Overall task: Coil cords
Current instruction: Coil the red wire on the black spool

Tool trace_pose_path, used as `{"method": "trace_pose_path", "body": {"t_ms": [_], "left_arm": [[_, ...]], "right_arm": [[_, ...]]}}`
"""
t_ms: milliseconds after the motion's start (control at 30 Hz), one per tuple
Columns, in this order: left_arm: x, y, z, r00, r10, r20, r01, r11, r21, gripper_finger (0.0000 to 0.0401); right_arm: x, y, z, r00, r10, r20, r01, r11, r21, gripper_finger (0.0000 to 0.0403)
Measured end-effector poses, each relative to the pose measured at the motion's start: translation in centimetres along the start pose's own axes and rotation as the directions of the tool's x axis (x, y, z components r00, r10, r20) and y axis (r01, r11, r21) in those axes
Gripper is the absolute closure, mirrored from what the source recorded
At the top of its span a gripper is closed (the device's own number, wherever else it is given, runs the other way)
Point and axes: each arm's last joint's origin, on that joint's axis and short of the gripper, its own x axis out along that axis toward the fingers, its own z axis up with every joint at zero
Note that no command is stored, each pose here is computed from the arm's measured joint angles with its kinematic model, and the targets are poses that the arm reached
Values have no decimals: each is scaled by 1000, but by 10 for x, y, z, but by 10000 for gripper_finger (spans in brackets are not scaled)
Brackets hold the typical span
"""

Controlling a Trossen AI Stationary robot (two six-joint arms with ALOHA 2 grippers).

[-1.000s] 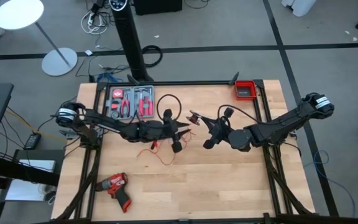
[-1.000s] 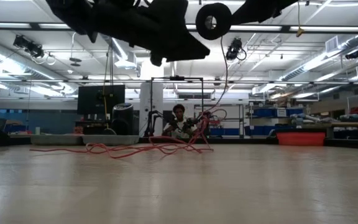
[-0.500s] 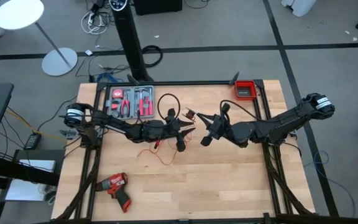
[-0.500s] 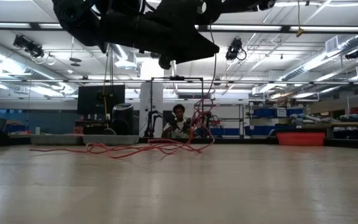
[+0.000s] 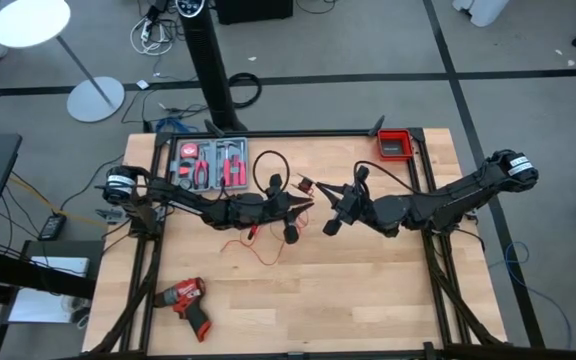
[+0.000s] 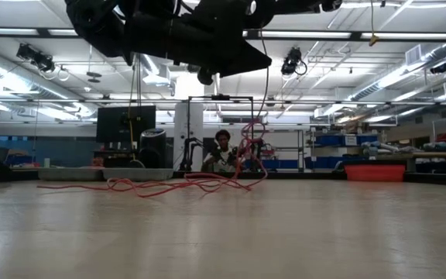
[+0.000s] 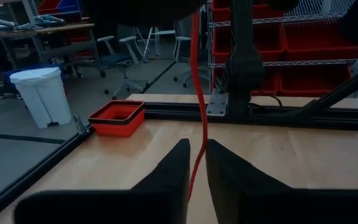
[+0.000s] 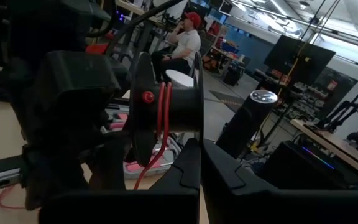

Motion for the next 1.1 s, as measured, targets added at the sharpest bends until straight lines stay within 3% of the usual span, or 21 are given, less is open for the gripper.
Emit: {"method": "trace_pose_path", "body": {"t_ms": [133, 300, 500, 700, 933, 1100], "left_arm": [[0, 0, 2, 1000, -11, 12, 11, 1000, -27, 394], [-1, 0, -4, 998, -11, -63, 11, 1000, -3, 399], [-10, 7, 2, 981, 118, -155, -103, 989, 103, 400], [-22, 20, 25, 953, 279, -117, -237, 929, 286, 401], [-50, 22, 64, 964, 261, -49, -218, 883, 416, 401], [-68, 21, 81, 972, 234, -25, -204, 893, 401, 401]], "right_arm": [[0, 0, 0, 1000, 0, -1, 0, 1000, -1, 403], [0, 0, -1, 1000, -17, -11, 17, 1000, -20, 403], [-3, 3, -2, 1000, -1, -17, 0, 999, -42, 403], [-4, 4, -1, 1000, 19, -7, -19, 999, -37, 403], [-4, 6, -6, 998, 38, -41, -42, 996, -85, 403], [0, 3, -10, 997, 24, -70, -31, 993, -111, 403]]}}
